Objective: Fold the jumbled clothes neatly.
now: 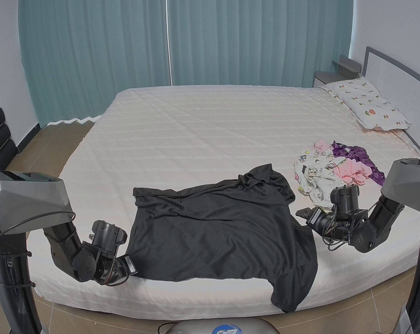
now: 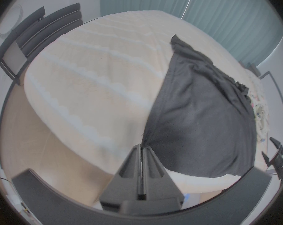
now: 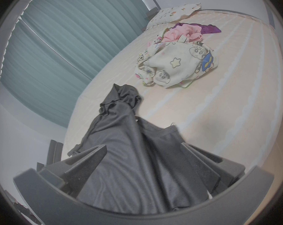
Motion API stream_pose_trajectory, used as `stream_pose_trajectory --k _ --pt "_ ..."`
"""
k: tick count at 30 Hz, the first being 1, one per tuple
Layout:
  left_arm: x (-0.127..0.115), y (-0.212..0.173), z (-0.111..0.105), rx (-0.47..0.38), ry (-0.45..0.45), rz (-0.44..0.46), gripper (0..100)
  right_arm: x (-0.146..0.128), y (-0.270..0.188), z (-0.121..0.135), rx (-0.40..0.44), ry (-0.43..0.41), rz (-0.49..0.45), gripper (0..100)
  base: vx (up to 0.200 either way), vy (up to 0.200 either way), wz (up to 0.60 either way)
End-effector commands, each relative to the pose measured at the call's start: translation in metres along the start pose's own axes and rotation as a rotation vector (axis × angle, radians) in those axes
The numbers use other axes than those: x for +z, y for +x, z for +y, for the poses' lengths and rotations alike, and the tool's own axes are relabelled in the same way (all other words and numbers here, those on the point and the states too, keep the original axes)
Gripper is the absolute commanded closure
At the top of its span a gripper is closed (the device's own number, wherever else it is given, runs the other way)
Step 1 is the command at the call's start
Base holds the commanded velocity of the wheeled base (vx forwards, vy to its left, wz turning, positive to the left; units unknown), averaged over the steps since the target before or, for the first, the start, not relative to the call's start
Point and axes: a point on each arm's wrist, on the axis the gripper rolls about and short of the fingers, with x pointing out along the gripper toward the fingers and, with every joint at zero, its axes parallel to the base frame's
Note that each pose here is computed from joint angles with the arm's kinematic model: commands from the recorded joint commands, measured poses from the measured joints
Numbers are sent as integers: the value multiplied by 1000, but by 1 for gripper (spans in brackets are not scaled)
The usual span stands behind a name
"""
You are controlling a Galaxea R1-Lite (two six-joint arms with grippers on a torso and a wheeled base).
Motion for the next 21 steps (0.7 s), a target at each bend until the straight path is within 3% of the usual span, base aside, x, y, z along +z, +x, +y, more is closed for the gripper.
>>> stream_pose_trajectory --k 1,11,19,20,21 --pt "9 -11 8 36 -12 -5 100 9 17 -16 -47 -17 -6 0 0 0 0" --pt "15 -15 19 87 5 35 100 -11 32 -37 -119 -35 74 0 0 0 0" --pt "14 -14 20 95 13 49 100 -19 39 -39 -109 -39 110 0 0 0 0" --pt "14 -14 20 95 13 50 100 -19 40 -38 -106 -40 108 100 0 0 0" --pt "14 -14 20 95 13 49 100 -19 40 -37 -107 -40 108 100 0 0 0"
